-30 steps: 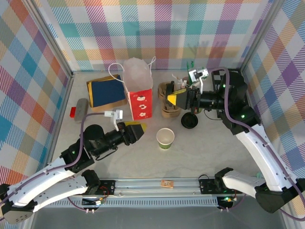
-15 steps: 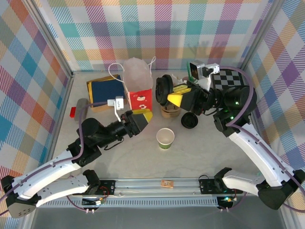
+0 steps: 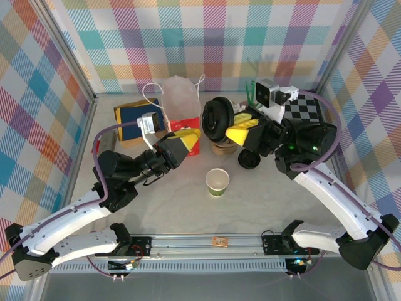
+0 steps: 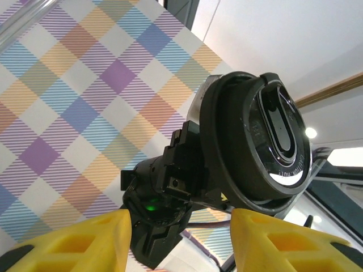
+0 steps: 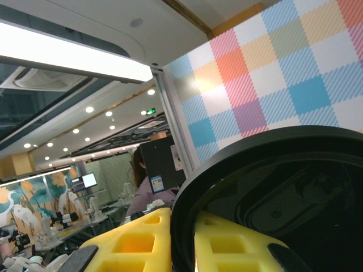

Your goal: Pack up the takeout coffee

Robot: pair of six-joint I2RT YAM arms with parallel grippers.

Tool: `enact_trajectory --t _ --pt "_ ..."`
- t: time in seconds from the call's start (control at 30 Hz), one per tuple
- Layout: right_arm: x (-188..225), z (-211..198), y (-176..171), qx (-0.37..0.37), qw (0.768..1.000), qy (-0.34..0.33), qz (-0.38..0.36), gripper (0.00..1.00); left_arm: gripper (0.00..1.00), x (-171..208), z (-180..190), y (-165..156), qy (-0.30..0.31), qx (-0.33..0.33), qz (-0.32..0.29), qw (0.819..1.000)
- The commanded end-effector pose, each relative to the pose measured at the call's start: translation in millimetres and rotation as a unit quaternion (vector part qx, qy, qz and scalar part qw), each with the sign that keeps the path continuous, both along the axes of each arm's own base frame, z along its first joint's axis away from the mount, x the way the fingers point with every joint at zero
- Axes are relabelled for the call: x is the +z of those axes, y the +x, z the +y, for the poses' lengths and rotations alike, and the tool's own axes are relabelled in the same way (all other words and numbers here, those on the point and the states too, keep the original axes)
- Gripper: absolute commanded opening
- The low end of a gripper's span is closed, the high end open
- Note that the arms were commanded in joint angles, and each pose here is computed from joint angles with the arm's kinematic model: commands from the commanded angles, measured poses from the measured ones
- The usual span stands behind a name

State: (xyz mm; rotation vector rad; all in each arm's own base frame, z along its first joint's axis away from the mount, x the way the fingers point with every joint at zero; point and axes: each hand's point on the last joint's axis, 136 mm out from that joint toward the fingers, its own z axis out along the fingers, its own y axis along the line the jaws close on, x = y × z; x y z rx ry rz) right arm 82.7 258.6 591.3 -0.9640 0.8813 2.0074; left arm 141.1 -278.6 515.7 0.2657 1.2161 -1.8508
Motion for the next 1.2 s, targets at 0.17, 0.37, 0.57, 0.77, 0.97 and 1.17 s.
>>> enact_trajectory --t 0.17,0.37,0.57,0.77,0.97,1.17 --pt "4.2 -6.1 -7.9 0.017 0.998 0.054 -0.015 0.14 0.48 40.6 11.0 -22.7 -0.072 -0.047 -0.038 0.996" --pt "3.9 -5.1 -7.9 0.024 0.998 0.062 -0.016 0.14 0.48 45.3 13.6 -27.4 -0.08 -0.056 -0.043 0.994" --pt "1.8 -4.2 -7.4 0.027 0.998 0.062 -0.015 0.14 0.44 44.2 12.5 -25.9 -0.082 -0.057 -0.04 0.994" --pt "-3.8 -2.9 -5.5 0.026 0.998 0.061 -0.012 0.14 0.42 46.9 13.2 -25.9 -0.089 -0.058 -0.042 0.994" --pt "-5.7 -2.5 -4.5 0.029 0.997 0.066 -0.01 0.14 0.41 47.6 11.4 -26.1 -0.092 -0.064 -0.041 0.993" --pt "-7.4 -0.2 -2.2 0.032 0.997 0.068 -0.007 0.14 0.41 47.6 11.3 -25.6 -0.094 -0.065 -0.039 0.993"
